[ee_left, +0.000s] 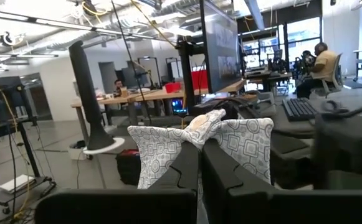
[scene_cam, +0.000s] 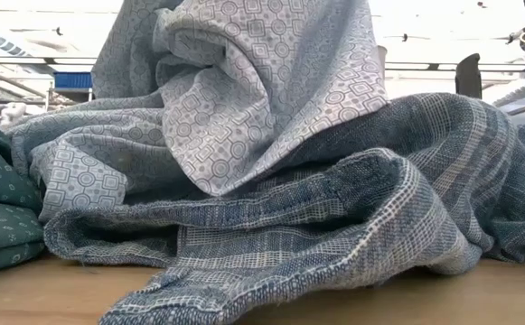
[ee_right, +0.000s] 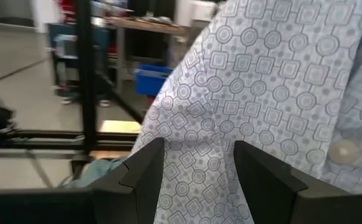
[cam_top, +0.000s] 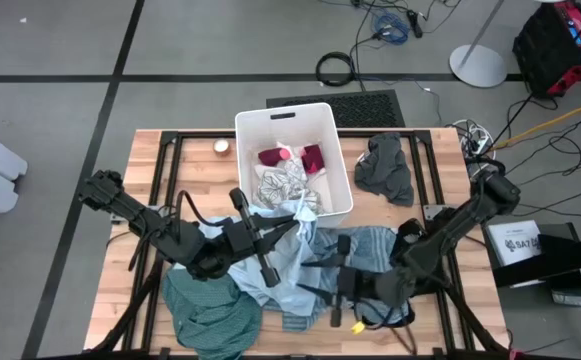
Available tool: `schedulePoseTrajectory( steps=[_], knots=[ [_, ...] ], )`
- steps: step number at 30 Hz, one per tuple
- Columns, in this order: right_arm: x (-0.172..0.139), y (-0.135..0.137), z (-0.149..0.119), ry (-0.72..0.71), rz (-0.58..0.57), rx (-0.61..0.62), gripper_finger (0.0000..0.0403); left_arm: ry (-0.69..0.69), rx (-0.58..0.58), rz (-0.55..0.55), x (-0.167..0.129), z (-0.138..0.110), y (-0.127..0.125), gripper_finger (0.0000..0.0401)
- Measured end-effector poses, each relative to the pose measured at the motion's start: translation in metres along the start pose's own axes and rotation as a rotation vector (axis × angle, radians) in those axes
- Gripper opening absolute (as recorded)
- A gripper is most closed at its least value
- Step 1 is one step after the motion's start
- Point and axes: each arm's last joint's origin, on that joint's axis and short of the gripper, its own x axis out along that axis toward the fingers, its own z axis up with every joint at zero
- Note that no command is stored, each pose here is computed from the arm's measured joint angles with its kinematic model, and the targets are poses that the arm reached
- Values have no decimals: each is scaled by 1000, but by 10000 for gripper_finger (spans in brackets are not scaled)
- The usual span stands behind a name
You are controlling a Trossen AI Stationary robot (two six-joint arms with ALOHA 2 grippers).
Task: Sort clothes
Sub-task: Put the light blue shirt into the white laundry bin
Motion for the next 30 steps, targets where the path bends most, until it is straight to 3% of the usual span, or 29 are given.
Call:
schedulePoseTrajectory(
  steps=[8, 11, 14, 16, 23, 30],
  knots=[
    [11, 15, -8, 28, -222, -36, 170, 39, 38, 14, 0, -4, -1, 4],
    [12, 15, -9, 34, -231, -41, 121, 43, 42, 16, 0, -5, -1, 4],
    [11, 13, -9, 49, -231, -77, 35, 49, 49, 14, 0, -5, -1, 4],
    [8, 13, -6, 48, -228, -98, 12, 53, 54, 12, -1, -6, -2, 4],
    [-27, 13, 13, 54, -168, -174, 12, 72, 61, 33, -7, -5, -5, 4],
    [-61, 7, 33, 40, -103, -100, 51, 82, 74, 30, -7, -6, -6, 4]
  ],
)
